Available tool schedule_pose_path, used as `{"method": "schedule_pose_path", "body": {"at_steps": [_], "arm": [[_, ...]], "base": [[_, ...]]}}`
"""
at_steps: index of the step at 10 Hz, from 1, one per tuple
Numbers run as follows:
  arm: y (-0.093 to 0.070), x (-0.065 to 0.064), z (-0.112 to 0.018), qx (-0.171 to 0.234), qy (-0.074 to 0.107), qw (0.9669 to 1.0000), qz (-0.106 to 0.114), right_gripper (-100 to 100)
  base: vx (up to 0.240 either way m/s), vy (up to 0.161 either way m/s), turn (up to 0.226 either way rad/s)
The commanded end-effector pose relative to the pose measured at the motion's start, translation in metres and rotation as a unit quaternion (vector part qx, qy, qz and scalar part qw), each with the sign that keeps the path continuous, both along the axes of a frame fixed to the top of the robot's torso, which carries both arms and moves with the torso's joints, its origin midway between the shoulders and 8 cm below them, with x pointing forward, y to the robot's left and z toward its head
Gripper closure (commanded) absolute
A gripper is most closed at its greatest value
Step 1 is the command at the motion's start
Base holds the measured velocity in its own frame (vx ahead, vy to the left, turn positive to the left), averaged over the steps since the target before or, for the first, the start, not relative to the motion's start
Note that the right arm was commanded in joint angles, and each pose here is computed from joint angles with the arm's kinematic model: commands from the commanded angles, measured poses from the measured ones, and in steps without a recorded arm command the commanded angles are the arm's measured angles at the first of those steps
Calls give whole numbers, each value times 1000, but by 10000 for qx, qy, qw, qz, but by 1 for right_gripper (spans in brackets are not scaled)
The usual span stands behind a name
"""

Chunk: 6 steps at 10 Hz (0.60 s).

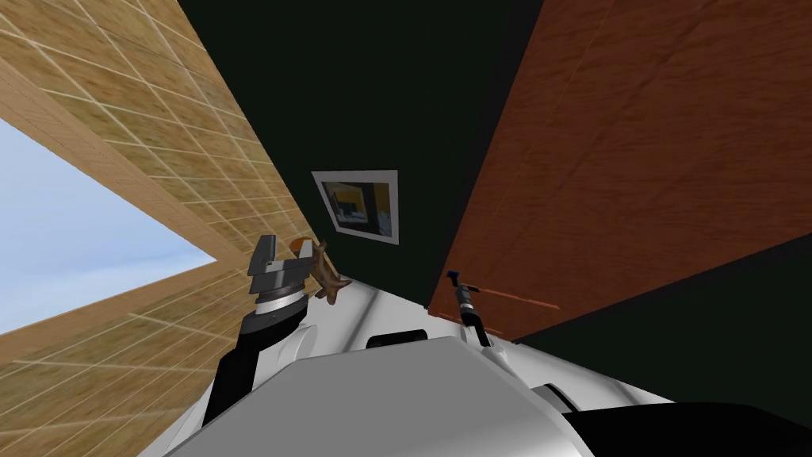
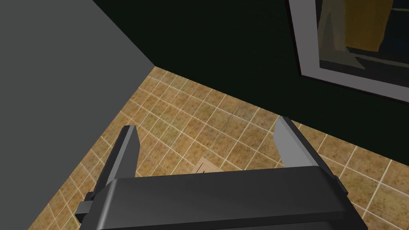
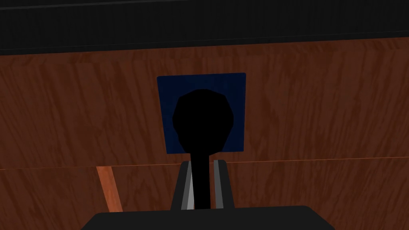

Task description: Pull the door open

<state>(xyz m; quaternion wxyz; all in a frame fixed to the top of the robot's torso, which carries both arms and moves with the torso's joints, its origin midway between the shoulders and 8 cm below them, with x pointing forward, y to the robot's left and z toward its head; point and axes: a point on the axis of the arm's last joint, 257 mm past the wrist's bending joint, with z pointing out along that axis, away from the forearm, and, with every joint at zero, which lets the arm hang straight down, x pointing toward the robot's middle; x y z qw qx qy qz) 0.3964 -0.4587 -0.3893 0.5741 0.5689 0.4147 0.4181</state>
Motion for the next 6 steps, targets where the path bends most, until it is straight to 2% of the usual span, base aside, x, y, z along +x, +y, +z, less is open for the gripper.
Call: {"method": "schedule_pose_path", "body": {"at_steps": [1,6], "arm": [[5,-4,-4,15,34,9999,107,100],[14,-11,-3,12,40,9989,477,100]], "base": [[-208,-24,92],[-234,-37,115]]}}
